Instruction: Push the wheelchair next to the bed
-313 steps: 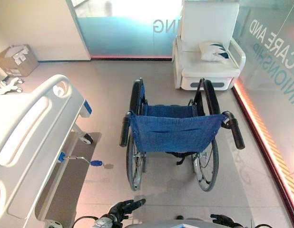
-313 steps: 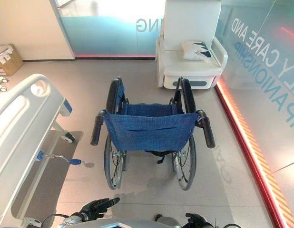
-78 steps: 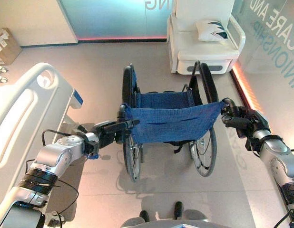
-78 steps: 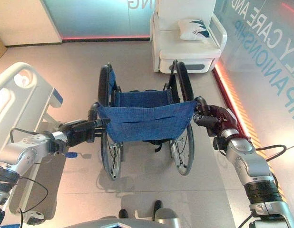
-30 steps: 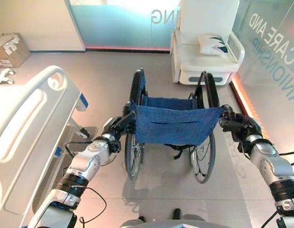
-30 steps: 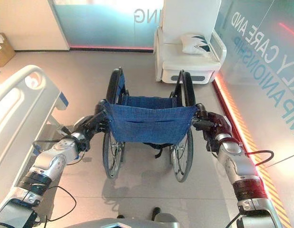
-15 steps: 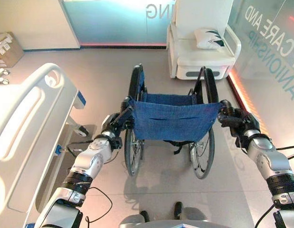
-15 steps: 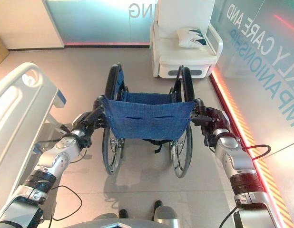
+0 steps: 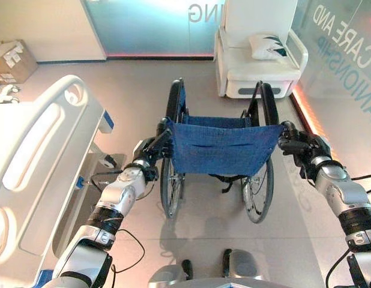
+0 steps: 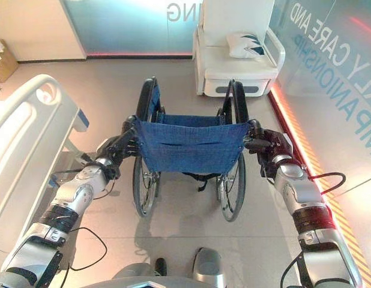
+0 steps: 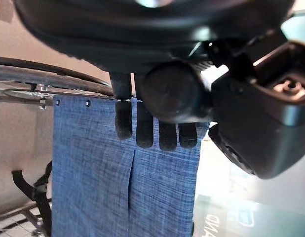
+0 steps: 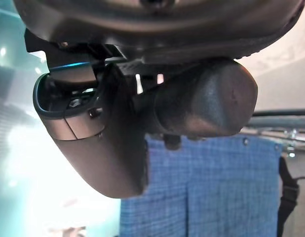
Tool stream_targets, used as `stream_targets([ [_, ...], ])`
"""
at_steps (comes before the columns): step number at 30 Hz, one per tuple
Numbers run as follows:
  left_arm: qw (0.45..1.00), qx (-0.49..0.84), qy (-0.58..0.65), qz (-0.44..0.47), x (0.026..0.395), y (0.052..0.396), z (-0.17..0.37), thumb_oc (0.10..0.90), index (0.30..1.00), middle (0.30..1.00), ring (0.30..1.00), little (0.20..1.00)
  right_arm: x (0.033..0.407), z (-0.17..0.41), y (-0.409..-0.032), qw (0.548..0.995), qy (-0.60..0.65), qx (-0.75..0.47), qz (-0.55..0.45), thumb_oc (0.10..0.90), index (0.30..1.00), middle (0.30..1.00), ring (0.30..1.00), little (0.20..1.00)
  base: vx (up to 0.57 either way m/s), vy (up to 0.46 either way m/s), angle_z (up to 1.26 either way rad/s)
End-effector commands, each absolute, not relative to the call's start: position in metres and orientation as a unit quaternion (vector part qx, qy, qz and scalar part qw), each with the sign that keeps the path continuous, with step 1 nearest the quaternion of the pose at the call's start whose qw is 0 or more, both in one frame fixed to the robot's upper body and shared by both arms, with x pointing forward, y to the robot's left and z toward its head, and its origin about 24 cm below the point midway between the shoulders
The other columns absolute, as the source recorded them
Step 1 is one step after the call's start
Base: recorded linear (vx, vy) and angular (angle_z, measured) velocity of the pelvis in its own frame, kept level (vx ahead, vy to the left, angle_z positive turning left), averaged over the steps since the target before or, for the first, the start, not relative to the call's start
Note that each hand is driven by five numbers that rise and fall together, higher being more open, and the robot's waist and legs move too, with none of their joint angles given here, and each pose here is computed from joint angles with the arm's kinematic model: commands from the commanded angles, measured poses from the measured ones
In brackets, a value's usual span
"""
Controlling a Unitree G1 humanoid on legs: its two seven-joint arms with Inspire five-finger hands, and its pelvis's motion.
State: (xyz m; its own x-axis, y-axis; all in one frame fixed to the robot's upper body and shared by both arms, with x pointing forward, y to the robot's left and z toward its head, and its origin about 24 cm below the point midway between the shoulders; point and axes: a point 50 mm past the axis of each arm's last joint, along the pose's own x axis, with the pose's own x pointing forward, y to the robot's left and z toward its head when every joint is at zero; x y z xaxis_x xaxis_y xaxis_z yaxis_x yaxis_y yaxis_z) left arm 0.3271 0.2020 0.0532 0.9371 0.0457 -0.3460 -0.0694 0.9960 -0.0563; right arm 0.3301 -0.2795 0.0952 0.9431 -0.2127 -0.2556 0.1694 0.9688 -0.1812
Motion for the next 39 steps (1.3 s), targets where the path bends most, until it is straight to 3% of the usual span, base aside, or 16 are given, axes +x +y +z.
stream_targets([
  [1, 0.994, -0.030, 0.104, -0.015, 0.348, 0.179, 0.089, 0.400, 0.300, 0.300, 0.300, 0.300, 0.364, 0.167, -0.263, 0.993, 0.008, -0.119, -0.021, 0.400, 0.300, 0.300, 0.300, 0.300, 0.21, -0.308, 0.31],
  [15, 0.991, -0.088, 0.097, 0.019, 0.351, 0.180, 0.089, 0.400, 0.300, 0.300, 0.300, 0.300, 0.368, 0.172, -0.258, 0.986, 0.015, -0.166, -0.014, 0.400, 0.300, 0.300, 0.300, 0.300, 0.24, -0.252, 0.34],
  [22, 0.990, -0.110, 0.085, 0.011, 0.350, 0.181, 0.089, 0.400, 0.300, 0.300, 0.300, 0.300, 0.367, 0.171, -0.263, 0.985, 0.012, -0.172, -0.023, 0.400, 0.300, 0.300, 0.300, 0.300, 0.46, -0.002, 0.18],
  [29, 0.989, -0.117, 0.088, 0.025, 0.343, 0.198, 0.084, 0.400, 0.300, 0.300, 0.300, 0.300, 0.369, 0.167, -0.255, 0.986, 0.001, -0.165, 0.036, 0.400, 0.300, 0.300, 0.300, 0.300, 0.37, 0.045, -0.39],
  [39, 0.990, -0.103, 0.095, -0.025, 0.341, 0.174, 0.080, 0.400, 0.300, 0.300, 0.300, 0.300, 0.371, 0.176, -0.268, 0.984, -0.004, -0.175, 0.042, 0.400, 0.300, 0.300, 0.300, 0.300, 0.30, 0.096, 0.01],
])
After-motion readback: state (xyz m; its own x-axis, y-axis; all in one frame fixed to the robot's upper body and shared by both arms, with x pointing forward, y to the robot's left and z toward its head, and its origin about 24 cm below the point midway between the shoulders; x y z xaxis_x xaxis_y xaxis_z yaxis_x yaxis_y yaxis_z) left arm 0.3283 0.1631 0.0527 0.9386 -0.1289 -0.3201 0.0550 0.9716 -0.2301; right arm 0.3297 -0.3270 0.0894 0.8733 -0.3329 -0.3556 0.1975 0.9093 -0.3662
